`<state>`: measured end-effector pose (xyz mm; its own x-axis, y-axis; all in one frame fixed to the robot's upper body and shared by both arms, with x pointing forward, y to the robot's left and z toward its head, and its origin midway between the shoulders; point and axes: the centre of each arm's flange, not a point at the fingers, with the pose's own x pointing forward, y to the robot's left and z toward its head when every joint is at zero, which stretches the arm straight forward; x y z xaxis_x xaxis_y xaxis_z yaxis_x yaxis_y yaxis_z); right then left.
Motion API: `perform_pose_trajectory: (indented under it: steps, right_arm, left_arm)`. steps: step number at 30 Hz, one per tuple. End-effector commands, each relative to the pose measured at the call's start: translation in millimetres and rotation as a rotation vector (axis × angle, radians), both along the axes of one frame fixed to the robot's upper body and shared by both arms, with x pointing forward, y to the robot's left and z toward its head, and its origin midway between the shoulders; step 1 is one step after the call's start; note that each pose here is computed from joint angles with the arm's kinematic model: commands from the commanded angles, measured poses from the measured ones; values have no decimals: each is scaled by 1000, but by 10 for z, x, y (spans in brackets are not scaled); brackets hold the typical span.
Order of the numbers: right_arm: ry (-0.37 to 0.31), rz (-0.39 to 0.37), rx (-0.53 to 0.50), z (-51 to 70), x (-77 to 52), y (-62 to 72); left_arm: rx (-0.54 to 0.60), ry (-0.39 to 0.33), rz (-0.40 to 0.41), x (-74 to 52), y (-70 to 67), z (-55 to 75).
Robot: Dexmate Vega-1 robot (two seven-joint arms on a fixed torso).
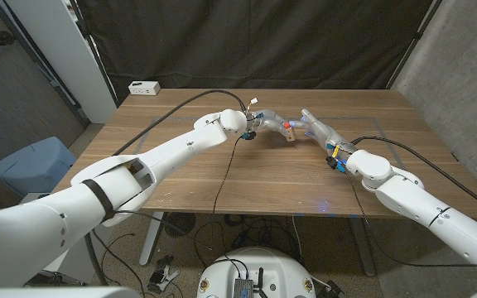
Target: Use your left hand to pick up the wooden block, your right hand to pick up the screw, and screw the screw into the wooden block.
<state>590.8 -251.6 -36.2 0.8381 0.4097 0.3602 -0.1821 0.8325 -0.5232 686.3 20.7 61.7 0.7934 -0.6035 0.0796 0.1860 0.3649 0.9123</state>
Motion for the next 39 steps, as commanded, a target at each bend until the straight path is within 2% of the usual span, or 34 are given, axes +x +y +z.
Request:
perform_pose_trajectory:
  steps: [1,19,29,39]
  right_arm:
    - [-1,2,-3,-20,-64,27]
    - [-2,12,-1,-17,-115,85]
    - [-20,-22,12,28,-190,-73]
    - [-30,-33,28,65,-199,-193]
  left_arm:
    - [-3,3,-4,8,-13,-4]
    - [-1,5,-8,24,-10,-11]
    - [3,1,-10,17,-18,6]
    - [10,-2,-10,-2,-31,11]
